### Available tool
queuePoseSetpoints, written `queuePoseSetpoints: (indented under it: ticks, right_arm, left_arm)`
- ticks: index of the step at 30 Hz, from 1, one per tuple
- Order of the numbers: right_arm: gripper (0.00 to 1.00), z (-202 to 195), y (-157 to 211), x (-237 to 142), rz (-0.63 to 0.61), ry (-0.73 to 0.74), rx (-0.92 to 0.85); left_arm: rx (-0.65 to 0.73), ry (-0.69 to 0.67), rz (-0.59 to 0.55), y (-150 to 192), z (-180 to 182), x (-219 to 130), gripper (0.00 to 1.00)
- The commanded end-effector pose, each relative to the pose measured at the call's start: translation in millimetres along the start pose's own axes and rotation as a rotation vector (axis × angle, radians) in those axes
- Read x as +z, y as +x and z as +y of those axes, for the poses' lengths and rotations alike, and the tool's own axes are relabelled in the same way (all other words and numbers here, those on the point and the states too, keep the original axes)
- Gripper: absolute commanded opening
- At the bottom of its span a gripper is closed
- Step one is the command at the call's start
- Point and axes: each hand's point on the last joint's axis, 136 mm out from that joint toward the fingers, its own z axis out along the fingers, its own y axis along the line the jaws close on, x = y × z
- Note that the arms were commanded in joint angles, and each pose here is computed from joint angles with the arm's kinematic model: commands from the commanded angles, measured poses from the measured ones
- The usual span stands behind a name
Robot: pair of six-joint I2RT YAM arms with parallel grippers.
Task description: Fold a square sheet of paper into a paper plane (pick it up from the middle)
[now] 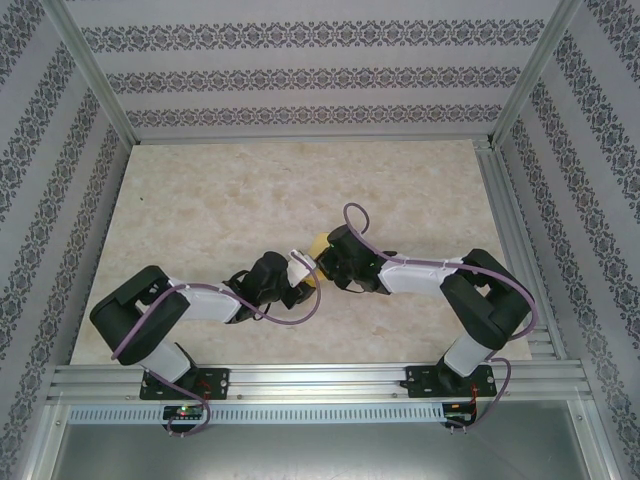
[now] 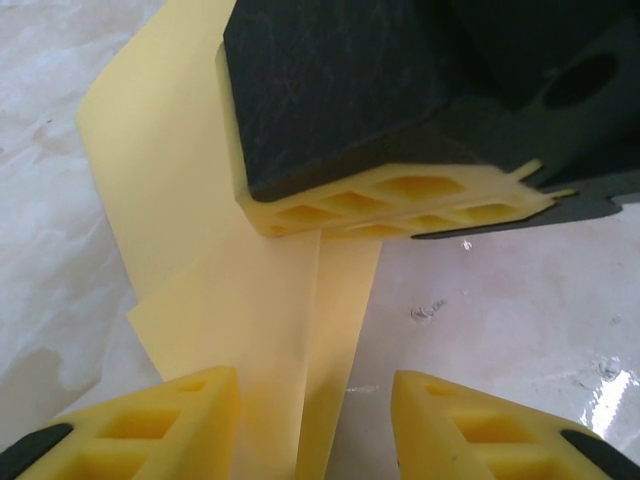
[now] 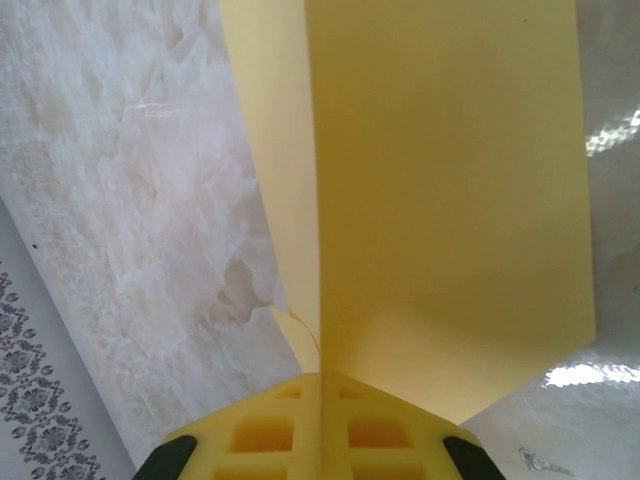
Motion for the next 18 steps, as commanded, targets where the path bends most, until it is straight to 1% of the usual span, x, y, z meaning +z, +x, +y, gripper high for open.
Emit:
queuePoseSetpoints:
  ticks: [1,3,5,8,11,14,16,18]
  right_arm:
    - [0.05,6,7,3,0.047,-0.037,0.016]
    - [0.06,8,8,4,0.054,-0.042,0.019]
    - [0.06,9,9,5,0.063,-0.046,0.023]
    - [0.08,7,10,6,0.07,-0.043,0.031]
    - [0.12,6,7,4,0.07,-0.054,0.043]
    - [0.21,12,0,-4,0.055,-0.073,0.026]
    - [0.32,14,-7,-13,0.035,-0.08,0.007]
    - [0.4,16,-15,-21,0.012,-0.096,-0.026]
  left_arm:
    - [0.011,-0.009,-0.075,-15,-1,3,0.43]
    - [0.004,-0.001,-0.082,-17,-2,4,0.41]
    - [-0.003,-0.001,-0.085,-17,-2,5,0.37]
    - [-0.015,-0.017,-0.087,-15,0,6,0.28]
    - [-0.025,-0.043,-0.09,-12,5,5,0.18]
    - [-0.032,-0.05,-0.09,-11,6,4,0.11]
    - [-0.036,-0.049,-0.09,-10,6,4,0.08]
    - [-0.041,-0.049,-0.089,-10,6,3,0.06]
